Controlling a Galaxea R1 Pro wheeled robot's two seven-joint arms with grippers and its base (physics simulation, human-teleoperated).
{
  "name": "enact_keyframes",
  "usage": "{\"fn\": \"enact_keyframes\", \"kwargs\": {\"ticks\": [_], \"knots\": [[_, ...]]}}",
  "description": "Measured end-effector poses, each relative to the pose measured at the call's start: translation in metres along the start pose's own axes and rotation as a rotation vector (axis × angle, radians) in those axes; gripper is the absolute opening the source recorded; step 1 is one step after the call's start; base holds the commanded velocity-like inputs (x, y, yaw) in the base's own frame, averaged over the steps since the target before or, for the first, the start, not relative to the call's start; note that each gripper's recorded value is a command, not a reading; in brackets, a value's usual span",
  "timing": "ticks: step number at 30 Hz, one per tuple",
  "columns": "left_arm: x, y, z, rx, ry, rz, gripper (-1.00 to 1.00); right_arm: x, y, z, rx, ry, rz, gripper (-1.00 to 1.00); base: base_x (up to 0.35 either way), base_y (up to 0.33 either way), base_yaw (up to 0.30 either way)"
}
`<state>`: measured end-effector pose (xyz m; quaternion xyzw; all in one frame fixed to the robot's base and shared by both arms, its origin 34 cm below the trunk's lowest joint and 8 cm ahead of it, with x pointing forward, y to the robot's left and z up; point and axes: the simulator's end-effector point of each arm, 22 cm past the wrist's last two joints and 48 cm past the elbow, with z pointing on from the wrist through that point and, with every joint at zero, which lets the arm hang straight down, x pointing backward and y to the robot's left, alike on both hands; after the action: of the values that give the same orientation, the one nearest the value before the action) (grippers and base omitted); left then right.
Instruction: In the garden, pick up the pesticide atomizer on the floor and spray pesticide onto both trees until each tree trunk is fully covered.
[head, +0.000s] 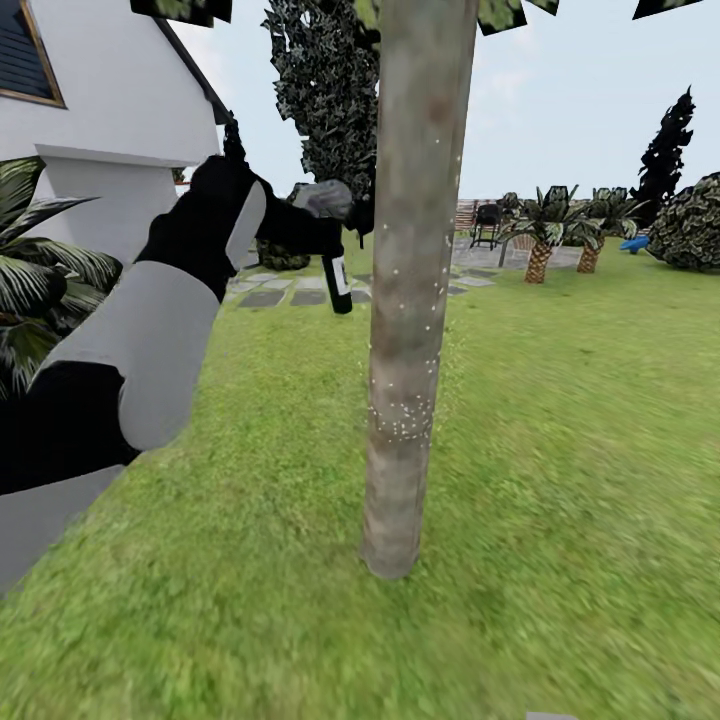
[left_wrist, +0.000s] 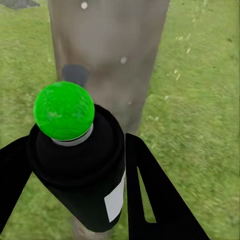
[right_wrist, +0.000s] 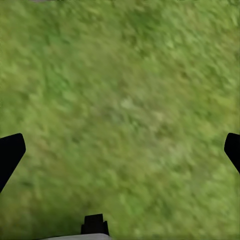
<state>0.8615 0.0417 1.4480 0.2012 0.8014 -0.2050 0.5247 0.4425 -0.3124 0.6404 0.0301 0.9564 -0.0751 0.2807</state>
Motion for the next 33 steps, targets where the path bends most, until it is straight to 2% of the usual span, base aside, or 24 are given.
{"fn": "enact_keyframes", "kwargs": {"ticks": [4,12,16,27,29,31,33], "knots": [[-0.042,-0.024,-0.020,0.066,-0.052,-0.008,-1.00,0.000,0.000,0.000,0.000,0.000,0.000,1.00,0.000,0.000,0.000],[-0.090,-0.043,-0.049,0.082,-0.100,0.019,-1.00,0.000,0.000,0.000,0.000,0.000,0.000,1.00,0.000,0.000,0.000],[-0.086,-0.042,-0.047,0.080,-0.085,0.013,-1.00,0.000,0.000,0.000,0.000,0.000,0.000,1.00,0.000,0.000,0.000],[-0.087,-0.043,-0.047,0.084,-0.088,0.012,-1.00,0.000,0.000,0.000,0.000,0.000,0.000,1.00,0.000,0.000,0.000],[-0.089,-0.049,-0.048,0.114,-0.094,-0.003,-1.00,0.000,0.000,0.000,0.000,0.000,0.000,1.00,0.000,0.000,0.000],[-0.092,-0.063,-0.050,0.179,-0.108,-0.040,-1.00,0.000,0.000,0.000,0.000,0.000,0.000,1.00,0.000,0.000,0.000],[-0.092,-0.066,-0.049,0.197,-0.108,-0.054,-1.00,0.000,0.000,0.000,0.000,0.001,0.000,1.00,0.000,0.000,0.000]]}}
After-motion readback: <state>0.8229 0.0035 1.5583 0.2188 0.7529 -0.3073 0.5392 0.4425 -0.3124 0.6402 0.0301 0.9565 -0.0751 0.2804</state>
